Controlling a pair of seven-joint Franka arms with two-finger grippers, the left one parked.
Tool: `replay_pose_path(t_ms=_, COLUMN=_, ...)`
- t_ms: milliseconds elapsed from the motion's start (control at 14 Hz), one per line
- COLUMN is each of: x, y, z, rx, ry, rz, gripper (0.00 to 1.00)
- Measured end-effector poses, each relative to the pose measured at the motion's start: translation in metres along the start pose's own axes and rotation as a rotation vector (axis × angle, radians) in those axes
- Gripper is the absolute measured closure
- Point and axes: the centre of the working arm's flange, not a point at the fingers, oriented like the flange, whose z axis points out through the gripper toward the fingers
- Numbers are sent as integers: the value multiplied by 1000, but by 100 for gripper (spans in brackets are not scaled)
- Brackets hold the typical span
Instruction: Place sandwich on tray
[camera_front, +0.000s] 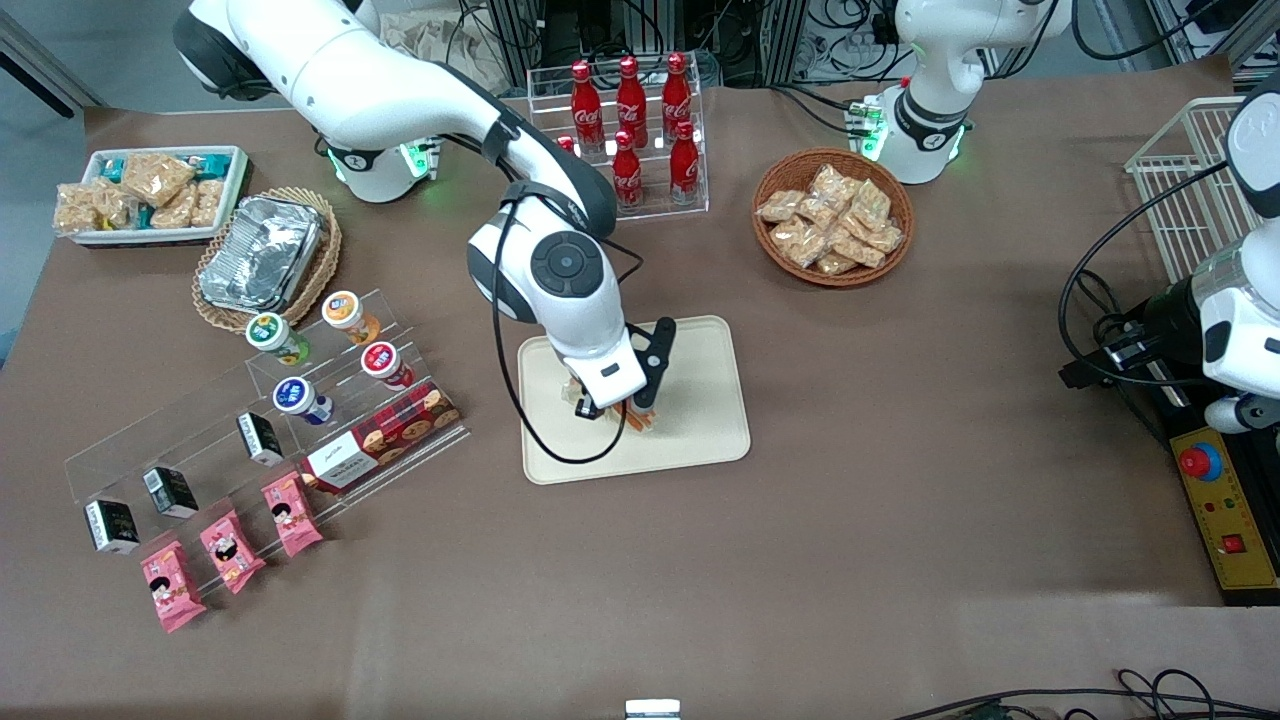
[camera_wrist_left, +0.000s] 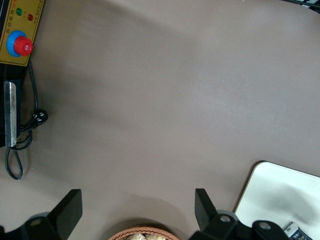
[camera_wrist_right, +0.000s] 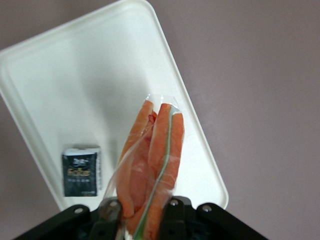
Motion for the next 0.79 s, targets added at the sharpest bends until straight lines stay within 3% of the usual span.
replay_pose_path(t_ms=786, x=13, y=3, z=98, rx=-92, ry=53, rz=-203, gripper=73)
